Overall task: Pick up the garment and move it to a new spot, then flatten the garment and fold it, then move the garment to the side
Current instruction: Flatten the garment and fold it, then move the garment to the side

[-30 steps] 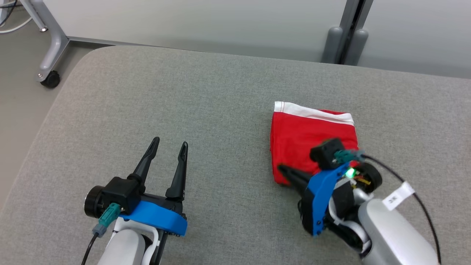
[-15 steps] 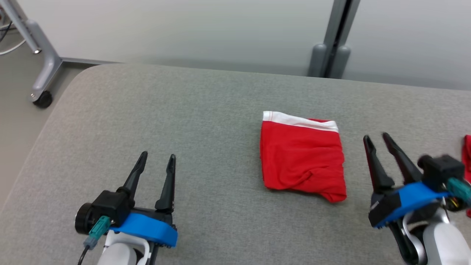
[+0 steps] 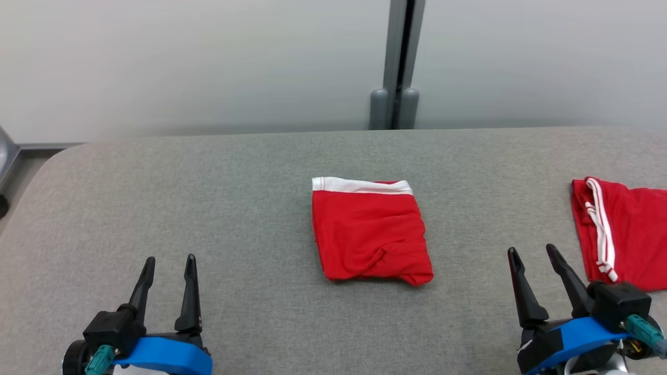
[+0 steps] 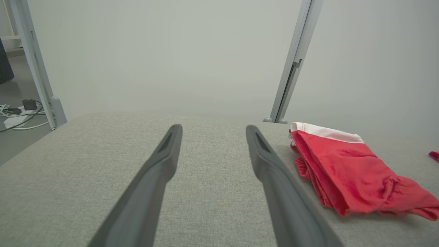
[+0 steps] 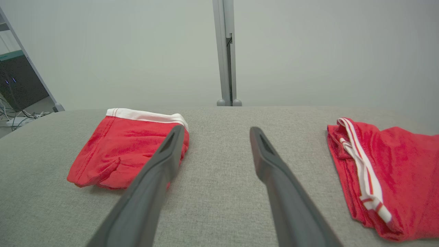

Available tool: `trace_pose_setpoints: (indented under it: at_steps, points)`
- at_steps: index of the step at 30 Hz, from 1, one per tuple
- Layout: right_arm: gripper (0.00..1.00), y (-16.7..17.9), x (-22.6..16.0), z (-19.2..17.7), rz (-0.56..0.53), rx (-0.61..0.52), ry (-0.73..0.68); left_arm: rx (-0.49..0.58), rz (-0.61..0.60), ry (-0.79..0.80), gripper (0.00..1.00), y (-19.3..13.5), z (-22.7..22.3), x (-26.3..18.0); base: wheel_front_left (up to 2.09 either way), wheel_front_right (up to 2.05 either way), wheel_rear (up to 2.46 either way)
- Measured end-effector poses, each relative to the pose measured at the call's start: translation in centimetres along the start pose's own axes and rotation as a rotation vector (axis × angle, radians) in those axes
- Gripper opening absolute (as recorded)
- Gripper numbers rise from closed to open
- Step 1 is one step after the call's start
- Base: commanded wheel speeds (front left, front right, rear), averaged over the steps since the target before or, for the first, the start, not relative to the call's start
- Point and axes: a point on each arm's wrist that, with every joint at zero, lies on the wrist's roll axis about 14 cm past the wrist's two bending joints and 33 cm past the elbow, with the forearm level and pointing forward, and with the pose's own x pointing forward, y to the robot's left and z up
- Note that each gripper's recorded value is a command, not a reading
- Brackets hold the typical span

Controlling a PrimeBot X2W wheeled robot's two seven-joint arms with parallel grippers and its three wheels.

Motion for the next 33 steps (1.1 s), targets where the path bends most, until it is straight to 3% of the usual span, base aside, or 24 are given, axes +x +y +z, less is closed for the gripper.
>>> trace_pose_setpoints:
  at_steps: [15,26,31,33]
  points:
    - [1.00,-0.2,-1.1,0.0,-0.013,0.017,0.003,0.022,-0.011,0.004,1.00,-0.3,-0.1,-0.7,0.00,0.00,0.00]
    - [1.00,0.9,0.3,-0.6,0.025,0.018,0.045,0.022,-0.011,0.028,1.00,-0.2,-0.9,-0.4,0.00,0.00,0.00]
    - [1.00,2.6,4.2,-1.6,0.085,0.053,0.192,0.034,-0.023,0.033,1.00,-0.2,-1.0,1.1,0.00,0.00,0.00]
    - [1.00,3.4,6.6,-3.1,0.113,0.044,0.321,0.037,-0.025,0.029,1.00,0.0,-0.9,2.1,0.00,0.00,0.00]
